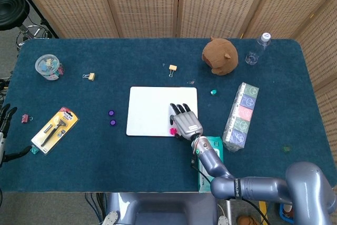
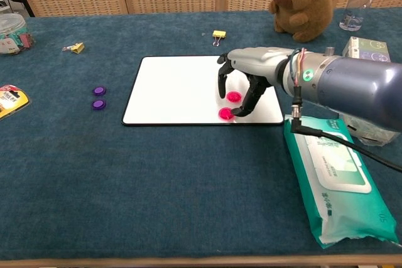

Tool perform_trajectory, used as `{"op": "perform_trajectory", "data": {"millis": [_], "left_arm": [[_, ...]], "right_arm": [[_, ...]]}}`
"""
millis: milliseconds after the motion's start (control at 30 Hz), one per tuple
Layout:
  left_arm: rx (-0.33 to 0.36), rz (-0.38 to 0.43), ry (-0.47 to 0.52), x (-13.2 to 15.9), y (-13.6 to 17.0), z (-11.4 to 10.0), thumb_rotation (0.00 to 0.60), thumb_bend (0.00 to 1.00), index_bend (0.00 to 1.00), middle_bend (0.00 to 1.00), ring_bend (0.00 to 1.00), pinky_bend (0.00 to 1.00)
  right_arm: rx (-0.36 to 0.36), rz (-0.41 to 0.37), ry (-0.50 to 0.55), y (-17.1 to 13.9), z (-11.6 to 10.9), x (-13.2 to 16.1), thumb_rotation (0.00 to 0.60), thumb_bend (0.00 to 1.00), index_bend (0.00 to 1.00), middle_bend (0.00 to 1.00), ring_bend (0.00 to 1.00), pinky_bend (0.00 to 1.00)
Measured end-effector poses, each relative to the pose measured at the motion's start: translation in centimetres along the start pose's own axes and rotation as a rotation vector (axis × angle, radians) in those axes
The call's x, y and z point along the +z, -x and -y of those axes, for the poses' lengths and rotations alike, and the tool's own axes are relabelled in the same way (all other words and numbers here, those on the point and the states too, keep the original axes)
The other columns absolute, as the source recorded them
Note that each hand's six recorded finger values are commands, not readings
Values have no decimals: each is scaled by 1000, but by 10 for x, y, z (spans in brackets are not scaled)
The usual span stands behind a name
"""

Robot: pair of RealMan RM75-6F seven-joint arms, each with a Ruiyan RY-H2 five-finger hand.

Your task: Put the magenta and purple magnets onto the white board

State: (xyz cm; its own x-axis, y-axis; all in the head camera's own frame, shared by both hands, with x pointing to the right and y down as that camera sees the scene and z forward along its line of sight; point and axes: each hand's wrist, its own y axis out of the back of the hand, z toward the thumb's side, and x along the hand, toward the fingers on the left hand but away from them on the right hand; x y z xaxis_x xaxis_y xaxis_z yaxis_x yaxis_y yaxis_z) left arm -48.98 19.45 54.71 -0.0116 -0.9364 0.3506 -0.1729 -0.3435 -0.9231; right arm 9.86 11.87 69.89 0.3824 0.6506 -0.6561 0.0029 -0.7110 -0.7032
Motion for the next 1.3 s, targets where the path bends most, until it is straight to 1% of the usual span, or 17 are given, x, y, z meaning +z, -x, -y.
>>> {"op": "perform_trajectory", "data": {"millis": [133,233,300,400,467,533,600,633,667,767,867,967,1067,1200,1300], "left_arm": [[-11,-3,-1,-1,-2,2,600,29,0,0,0,0],[-26,-5,1,-1,-5,6,600,29,0,0,0,0],[-36,-7,0,-2,-7,8,600,28,0,0,0,0],[-48,-7,-6,0,-10,12,600,29,0,0,0,0],[-57,-2,-10,2,-12,16,600,29,0,0,0,0],[-73,3,-10,4,-15,20,600,30,0,0,0,0],[-103,12,-3,8,-17,26,600,34,0,0,0,0],[-120,17,4,9,-19,29,600,35,0,0,0,0],[-139,23,11,11,-20,32,600,37,0,0,0,0],[-201,51,18,17,-30,43,600,38,0,0,0,0],[-226,95,-2,30,-44,49,600,39,0,0,0,0],[-245,141,-24,45,-56,55,600,41,0,0,0,0],[-253,191,-55,62,-66,58,600,44,2,0,0,0],[-272,272,-100,90,-79,65,600,45,36,0,0,0],[-294,324,-131,109,-86,73,600,49,76,0,0,0]], "right_arm": [[-48,-17,-8,-11,-17,-2,600,343,375,0,0,0],[-97,-14,-40,-27,-32,-18,600,343,349,0,0,0],[-118,7,-76,-42,-38,-38,600,343,331,0,0,0],[-138,58,-122,-69,-41,-78,600,337,299,0,0,0],[-150,95,-124,-87,-42,-103,600,283,269,0,0,0],[-162,126,-105,-101,-40,-123,600,135,207,0,0,0],[-176,176,-86,-120,-36,-152,600,29,144,0,0,0],[-181,199,-82,-130,-34,-165,600,4,117,0,0,0],[-187,233,-80,-145,-30,-182,600,0,96,0,0,0],[-212,306,-73,-183,-24,-218,600,0,79,0,0,0],[-250,355,-41,-215,-21,-240,600,0,79,0,0,0],[-288,384,-17,-242,-20,-252,600,0,79,0,0,0],[-318,395,-3,-261,-20,-257,600,0,80,0,0,0],[-349,397,19,-275,-22,-259,600,0,81,0,0,0],[-375,390,22,-279,-29,-259,600,0,84,0,0,0]]}}
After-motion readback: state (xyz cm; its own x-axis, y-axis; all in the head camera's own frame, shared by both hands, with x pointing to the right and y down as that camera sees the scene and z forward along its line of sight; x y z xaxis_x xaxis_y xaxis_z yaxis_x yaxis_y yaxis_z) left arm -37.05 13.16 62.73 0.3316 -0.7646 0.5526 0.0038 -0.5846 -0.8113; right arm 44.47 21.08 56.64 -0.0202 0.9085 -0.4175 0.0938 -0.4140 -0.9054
